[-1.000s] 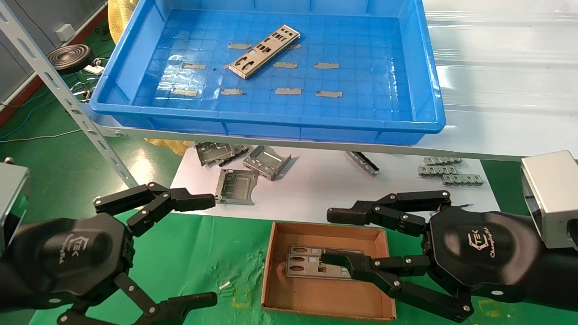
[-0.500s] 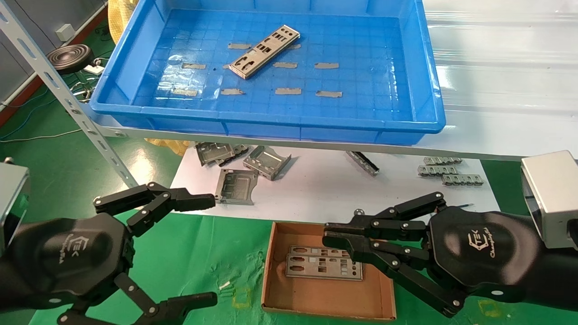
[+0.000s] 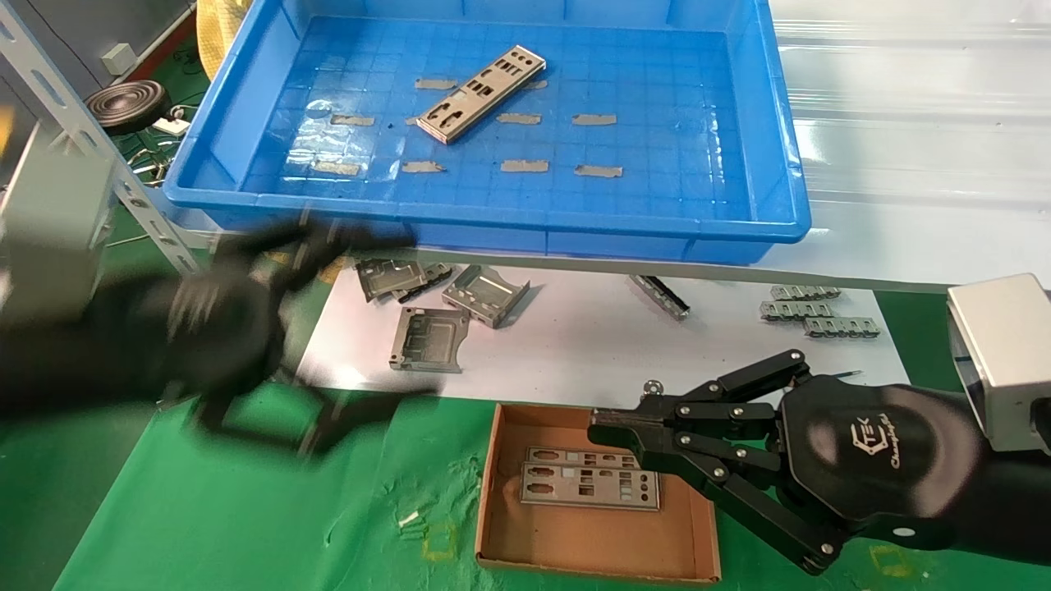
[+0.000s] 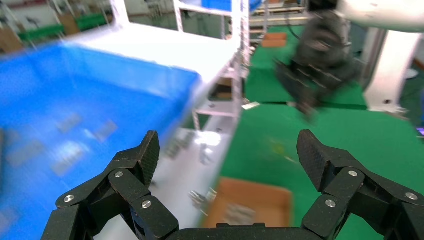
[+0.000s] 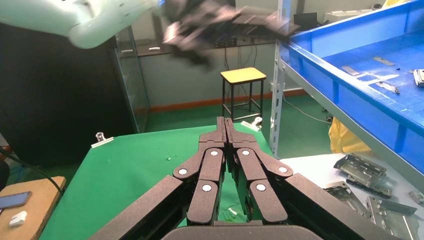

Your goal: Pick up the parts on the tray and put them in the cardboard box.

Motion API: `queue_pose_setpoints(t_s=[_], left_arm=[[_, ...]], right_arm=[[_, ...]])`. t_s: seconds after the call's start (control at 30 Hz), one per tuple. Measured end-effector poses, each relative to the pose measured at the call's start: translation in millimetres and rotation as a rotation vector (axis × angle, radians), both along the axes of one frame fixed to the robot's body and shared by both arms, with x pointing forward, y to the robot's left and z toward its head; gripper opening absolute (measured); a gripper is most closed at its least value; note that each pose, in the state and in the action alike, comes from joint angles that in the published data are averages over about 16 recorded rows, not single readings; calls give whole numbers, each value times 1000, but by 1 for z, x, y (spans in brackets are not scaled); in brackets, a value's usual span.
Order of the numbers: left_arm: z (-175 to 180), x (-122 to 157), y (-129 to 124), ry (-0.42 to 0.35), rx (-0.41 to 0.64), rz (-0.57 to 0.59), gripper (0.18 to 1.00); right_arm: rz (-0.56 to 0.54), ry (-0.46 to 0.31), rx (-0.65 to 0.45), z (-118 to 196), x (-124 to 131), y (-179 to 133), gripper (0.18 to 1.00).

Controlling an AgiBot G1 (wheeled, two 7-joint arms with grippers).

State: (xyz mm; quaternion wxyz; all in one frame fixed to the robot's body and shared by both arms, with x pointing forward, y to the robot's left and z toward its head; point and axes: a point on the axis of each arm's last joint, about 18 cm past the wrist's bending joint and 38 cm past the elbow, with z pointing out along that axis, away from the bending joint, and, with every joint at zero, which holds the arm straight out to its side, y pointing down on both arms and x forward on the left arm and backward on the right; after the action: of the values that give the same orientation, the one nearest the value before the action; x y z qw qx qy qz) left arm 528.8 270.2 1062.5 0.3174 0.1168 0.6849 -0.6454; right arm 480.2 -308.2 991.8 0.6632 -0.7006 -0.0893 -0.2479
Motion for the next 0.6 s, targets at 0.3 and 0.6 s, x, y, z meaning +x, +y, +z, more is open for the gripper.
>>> queue_pose_setpoints(t_s=[0.3,0.6], left_arm=[[78,75,-43,-45,-9,142,1001],[112,132,-71,-25,-13,322,1001]], right_arm=[[0,0,0,0,0,0,191],[0,0,0,0,0,0,191]])
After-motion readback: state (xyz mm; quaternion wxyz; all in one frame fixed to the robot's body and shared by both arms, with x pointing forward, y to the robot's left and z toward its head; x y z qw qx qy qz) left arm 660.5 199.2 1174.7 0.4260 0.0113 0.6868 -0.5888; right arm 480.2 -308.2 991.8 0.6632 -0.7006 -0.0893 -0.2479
